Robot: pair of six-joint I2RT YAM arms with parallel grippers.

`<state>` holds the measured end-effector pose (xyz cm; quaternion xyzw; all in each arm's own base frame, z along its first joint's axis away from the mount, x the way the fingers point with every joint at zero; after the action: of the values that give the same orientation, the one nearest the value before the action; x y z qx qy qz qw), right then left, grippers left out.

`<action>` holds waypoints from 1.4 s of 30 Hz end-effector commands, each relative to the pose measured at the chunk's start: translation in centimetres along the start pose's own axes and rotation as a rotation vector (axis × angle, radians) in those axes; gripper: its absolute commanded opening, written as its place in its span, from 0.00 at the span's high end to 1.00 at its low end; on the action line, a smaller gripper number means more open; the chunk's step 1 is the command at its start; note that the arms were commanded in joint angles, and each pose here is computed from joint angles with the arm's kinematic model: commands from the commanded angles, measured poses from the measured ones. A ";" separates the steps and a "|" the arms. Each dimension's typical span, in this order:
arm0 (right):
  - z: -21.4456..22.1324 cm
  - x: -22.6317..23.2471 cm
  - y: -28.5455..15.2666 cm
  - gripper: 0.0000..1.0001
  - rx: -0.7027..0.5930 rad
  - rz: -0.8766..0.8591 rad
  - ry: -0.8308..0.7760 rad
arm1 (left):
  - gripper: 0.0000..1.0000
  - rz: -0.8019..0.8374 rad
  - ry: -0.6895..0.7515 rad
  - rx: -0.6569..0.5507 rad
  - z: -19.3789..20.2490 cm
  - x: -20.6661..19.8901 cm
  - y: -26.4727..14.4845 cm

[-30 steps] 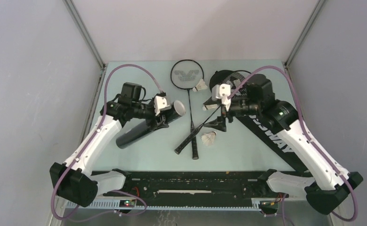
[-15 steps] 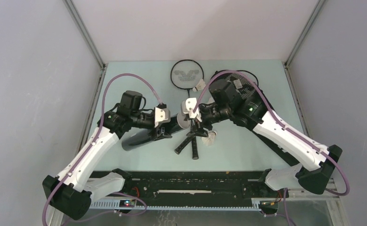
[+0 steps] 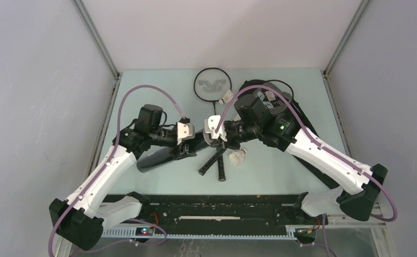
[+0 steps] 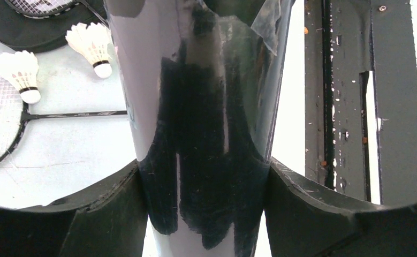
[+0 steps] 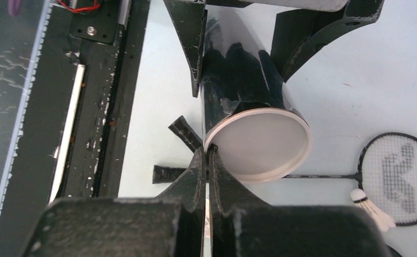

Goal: Pack up the badminton gear

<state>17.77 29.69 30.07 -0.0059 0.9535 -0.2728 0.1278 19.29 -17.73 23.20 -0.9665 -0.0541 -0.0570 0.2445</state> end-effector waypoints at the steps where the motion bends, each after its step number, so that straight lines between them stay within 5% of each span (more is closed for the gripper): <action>1: -0.7 0.0 -3.3 1.00 -0.090 -0.009 0.002 | 0.85 -0.069 0.117 0.010 -0.1 0.8 -0.4; 12: 2.3 0.5 -8.3 1.00 -0.154 0.010 0.084 | 0.93 -0.141 0.124 0.124 2.3 2.0 -0.5; 18: 2.8 0.4 -8.4 0.99 -0.162 0.103 0.100 | 0.93 -0.130 0.097 0.076 1.7 1.7 -0.4; 22: 1.3 -0.4 -7.1 0.62 -0.199 0.116 0.119 | 0.94 -0.117 0.071 0.047 1.1 1.7 -0.3; 28: -0.6 -1.1 -3.9 0.40 -0.165 0.096 0.136 | 0.95 -0.119 0.026 0.029 1.0 1.9 0.2; 42: -1.3 -1.9 1.1 0.49 -0.061 0.101 0.151 | 0.96 -0.106 0.023 0.001 0.6 1.5 0.5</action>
<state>18.78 30.50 29.56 0.0391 0.9658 -0.2503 0.0544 21.35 -17.00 22.04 -0.9524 -0.1159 -0.0790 0.2706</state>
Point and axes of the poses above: each gripper's point midway between its finger pads, its own y axis out along the fingers, its own x axis along the line the jaws close on, z = x × y, the point moved 4 cm from there along -y, back along the fingers, and after that the axes turned 1 degree about y, right-handed, at the moved point
